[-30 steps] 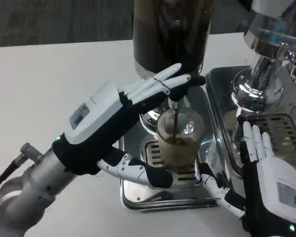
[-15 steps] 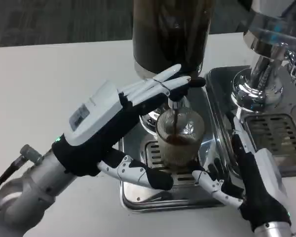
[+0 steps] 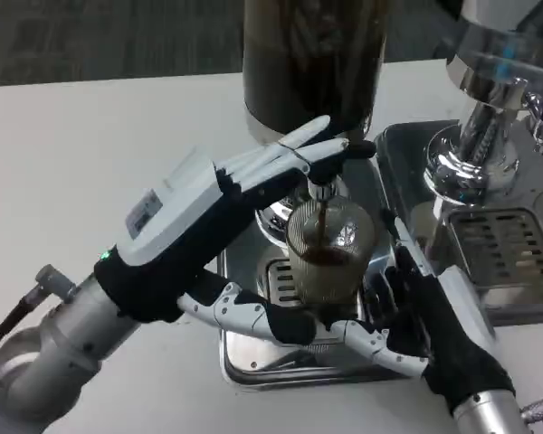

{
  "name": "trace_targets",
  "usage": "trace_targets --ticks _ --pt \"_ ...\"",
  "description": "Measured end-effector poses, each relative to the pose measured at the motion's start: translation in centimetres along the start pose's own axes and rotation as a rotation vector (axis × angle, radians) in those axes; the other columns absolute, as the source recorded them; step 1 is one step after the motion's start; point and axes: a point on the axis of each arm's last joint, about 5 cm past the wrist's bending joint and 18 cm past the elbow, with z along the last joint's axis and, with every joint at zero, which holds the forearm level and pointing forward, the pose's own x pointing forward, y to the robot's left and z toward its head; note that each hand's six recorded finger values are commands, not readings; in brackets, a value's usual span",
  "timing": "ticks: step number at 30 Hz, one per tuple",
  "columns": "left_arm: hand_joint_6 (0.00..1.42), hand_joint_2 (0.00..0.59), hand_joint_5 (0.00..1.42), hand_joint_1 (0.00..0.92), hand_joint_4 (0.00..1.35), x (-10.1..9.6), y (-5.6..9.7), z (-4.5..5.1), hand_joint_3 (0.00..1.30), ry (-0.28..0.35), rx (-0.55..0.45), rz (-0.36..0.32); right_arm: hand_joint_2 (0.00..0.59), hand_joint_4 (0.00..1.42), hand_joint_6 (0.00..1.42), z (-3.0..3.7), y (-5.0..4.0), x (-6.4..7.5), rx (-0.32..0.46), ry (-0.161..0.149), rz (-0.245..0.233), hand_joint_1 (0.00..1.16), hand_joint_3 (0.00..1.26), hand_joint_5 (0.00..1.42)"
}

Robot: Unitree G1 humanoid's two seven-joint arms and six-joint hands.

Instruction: Grasp the cup under the faucet to collect the drink, then remove the cup.

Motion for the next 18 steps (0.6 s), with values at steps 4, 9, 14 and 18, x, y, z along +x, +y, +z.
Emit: trace_targets --ticks 4,9,14,18 --pt "0.31 0.037 0.31 0.000 0.04 0.0 0.0 0.06 0.21 0.003 0.001 0.001 0.177 0.00 0.07 -0.08 -0.01 0.5 0.032 -0.005 -0.004 0.62 0.00 0.00" --pt "0.31 0.040 0.31 0.000 0.04 -0.1 0.0 0.13 0.21 0.005 0.002 0.000 0.174 0.00 0.07 -0.10 0.11 1.0 0.066 -0.012 -0.012 0.62 0.00 0.00" --pt "0.32 0.049 0.32 0.000 0.05 -0.1 0.1 0.22 0.22 0.007 0.004 0.000 0.171 0.00 0.07 -0.11 0.30 1.5 0.093 -0.021 -0.010 0.62 0.00 0.00" --pt "0.33 0.051 0.33 0.000 0.06 -0.3 0.1 0.29 0.22 0.011 0.005 0.008 0.169 0.00 0.07 -0.09 0.42 1.8 0.099 -0.033 -0.004 0.63 0.00 0.00"
